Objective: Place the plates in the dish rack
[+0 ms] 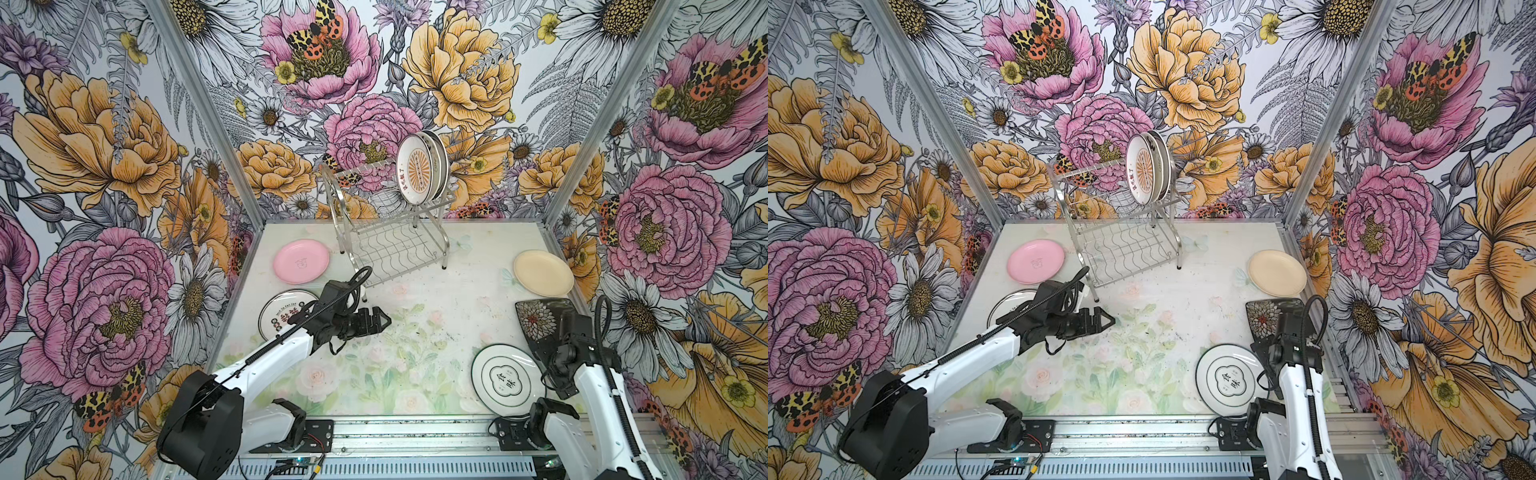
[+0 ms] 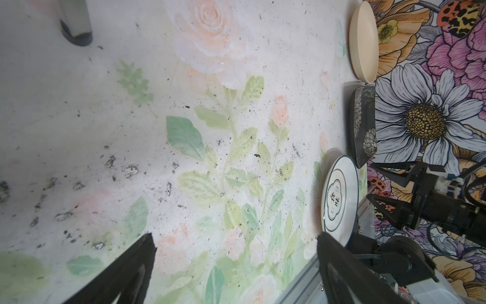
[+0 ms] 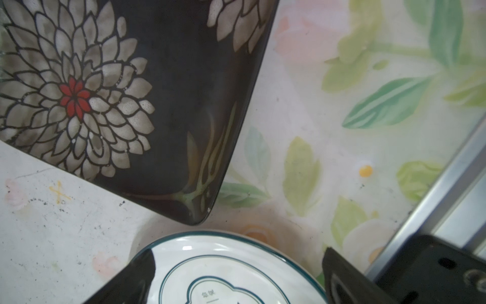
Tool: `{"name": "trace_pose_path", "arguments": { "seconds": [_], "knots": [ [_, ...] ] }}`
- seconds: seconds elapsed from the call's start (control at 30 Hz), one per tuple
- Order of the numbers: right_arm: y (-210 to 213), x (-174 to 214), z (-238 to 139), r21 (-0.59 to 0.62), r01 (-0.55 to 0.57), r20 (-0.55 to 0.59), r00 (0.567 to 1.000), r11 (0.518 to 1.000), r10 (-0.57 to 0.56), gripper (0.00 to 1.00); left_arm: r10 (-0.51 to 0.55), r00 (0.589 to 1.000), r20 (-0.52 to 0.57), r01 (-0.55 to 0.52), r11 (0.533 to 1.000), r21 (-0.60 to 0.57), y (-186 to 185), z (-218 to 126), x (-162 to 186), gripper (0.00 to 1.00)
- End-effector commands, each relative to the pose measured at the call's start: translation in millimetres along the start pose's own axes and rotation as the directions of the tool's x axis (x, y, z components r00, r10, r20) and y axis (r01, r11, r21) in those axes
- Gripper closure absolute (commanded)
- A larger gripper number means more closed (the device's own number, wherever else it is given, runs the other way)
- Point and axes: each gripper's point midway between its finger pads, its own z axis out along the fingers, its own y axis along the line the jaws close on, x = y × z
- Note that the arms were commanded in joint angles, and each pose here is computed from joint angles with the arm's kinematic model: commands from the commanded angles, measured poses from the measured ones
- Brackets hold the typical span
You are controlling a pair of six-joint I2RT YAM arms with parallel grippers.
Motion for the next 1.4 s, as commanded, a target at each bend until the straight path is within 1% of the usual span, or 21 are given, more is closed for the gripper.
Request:
{"name": "trace_pose_path", "arguments": {
  "seconds": [0.0, 0.27, 0.5, 0.73, 1.0, 1.37],
  "knots": [
    [1.6, 0.1, 0.0, -0.037, 0.021, -0.012, 1.0, 0.999, -0.021, 0.01, 0.053, 0.999, 0.012, -0.054, 0.998, 0.045, -13.5, -0.4, -7.2, 0.04],
    [3.1, 2.8, 6.0, -0.043, 0.014, -0.047, 0.999, 0.999, -0.016, 0.01, 0.056, 0.998, -0.003, -0.056, 0.997, 0.061, -13.8, 7.4, -8.1, 0.03],
    [0.7, 14.6, 13.1, -0.071, -0.035, -0.074, 0.997, 0.997, 0.029, 0.01, 0.057, 0.998, -0.006, -0.056, 0.996, 0.071, -14.4, 11.4, -9.2, 0.03],
    [-0.3, 22.6, 15.7, -0.096, -0.055, -0.085, 0.995, 0.994, 0.047, 0.01, 0.061, 0.998, -0.01, -0.06, 0.995, 0.078, -14.4, 10.9, -7.2, 0.03],
    [13.1, 31.7, 9.4, -0.147, -0.085, -0.122, 0.99, 0.986, 0.067, 0.01, 0.063, 0.998, -0.012, -0.062, 0.995, 0.081, -14.6, 11.3, -7.4, 0.03],
    [36.4, 51.0, -3.2, -0.225, -0.087, -0.159, 0.986, 0.97, 0.051, 0.01, 0.059, 0.998, -0.015, -0.057, 0.995, 0.081, -13.9, 10.5, -4.6, 0.03]
  ]
}}
